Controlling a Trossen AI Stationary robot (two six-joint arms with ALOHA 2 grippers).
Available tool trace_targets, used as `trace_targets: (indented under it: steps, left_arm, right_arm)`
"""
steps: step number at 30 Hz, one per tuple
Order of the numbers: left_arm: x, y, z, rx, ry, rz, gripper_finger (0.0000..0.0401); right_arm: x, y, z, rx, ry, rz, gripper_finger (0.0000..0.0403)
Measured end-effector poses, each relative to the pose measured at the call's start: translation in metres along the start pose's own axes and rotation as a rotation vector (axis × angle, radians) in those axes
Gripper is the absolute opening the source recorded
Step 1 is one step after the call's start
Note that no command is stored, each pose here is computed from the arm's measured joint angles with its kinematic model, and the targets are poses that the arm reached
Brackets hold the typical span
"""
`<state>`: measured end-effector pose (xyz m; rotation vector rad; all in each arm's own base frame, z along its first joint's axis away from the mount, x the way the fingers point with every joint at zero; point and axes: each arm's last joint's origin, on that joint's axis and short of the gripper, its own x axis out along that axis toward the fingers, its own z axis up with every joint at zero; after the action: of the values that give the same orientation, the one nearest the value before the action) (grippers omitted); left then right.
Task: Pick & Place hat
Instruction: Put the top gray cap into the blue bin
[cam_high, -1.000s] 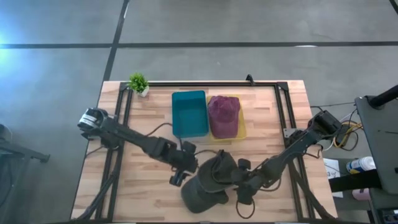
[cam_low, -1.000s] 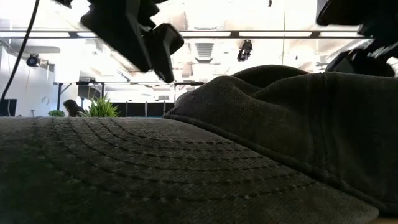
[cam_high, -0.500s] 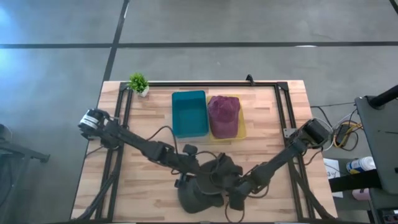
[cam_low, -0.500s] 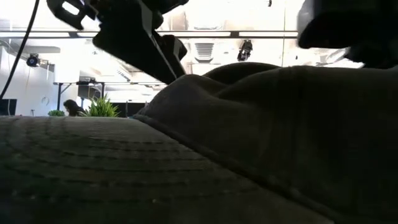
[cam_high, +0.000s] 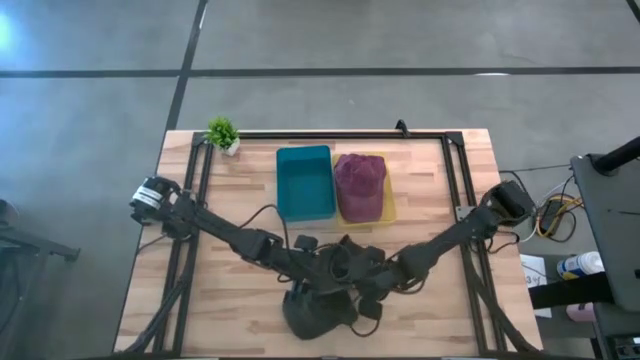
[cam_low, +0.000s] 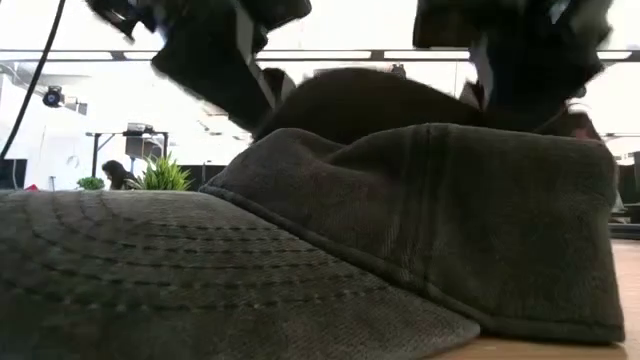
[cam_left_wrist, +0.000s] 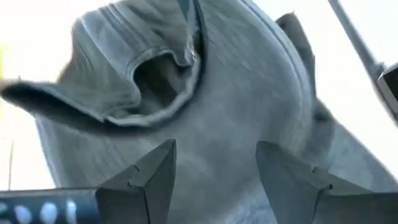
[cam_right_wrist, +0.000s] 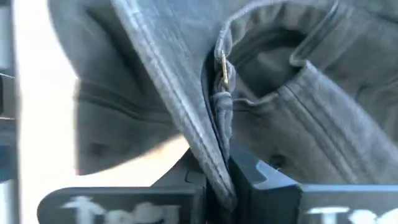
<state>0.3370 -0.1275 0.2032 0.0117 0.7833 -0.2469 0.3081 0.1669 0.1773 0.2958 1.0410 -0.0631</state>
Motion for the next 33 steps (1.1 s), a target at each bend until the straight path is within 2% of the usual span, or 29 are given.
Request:
trace_targets:
  steps: [5,10,15,19,20,29,33]
  left_arm:
    - [-0.019,-0.002,0.023,-0.005,-0.068,0.018,0.0216]
    - [-0.055,-0.002,0.049,-0.013,-0.147,0.083,0.0216]
    - [-0.075,0.001,0.062,-0.034,-0.22,0.065,0.0216]
    - [-0.07,0.006,0.064,-0.203,-0.182,-0.135,0.0216]
    - [-0.065,0.007,0.062,-0.23,-0.161,-0.151,0.0216]
    - [-0.033,0.009,0.059,-0.204,-0.109,-0.149,0.0216]
    - [-0.032,0.01,0.06,-0.21,-0.1,-0.153,0.0205]
  right_arm:
    - [-0.029,-0.007,0.022,0.044,-0.013,0.152,0.0019]
    - [-0.042,-0.022,0.036,0.142,0.084,0.341,0.0018]
    - [-0.04,-0.03,0.041,0.151,0.134,0.399,0.0018]
    - [-0.039,-0.036,0.045,0.164,0.122,0.396,0.0018]
    - [-0.039,-0.037,0.046,0.169,0.12,0.393,0.0018]
    - [-0.044,-0.034,0.062,0.175,0.013,0.466,0.0018]
    - [-0.046,-0.032,0.064,0.172,0.015,0.476,0.0018]
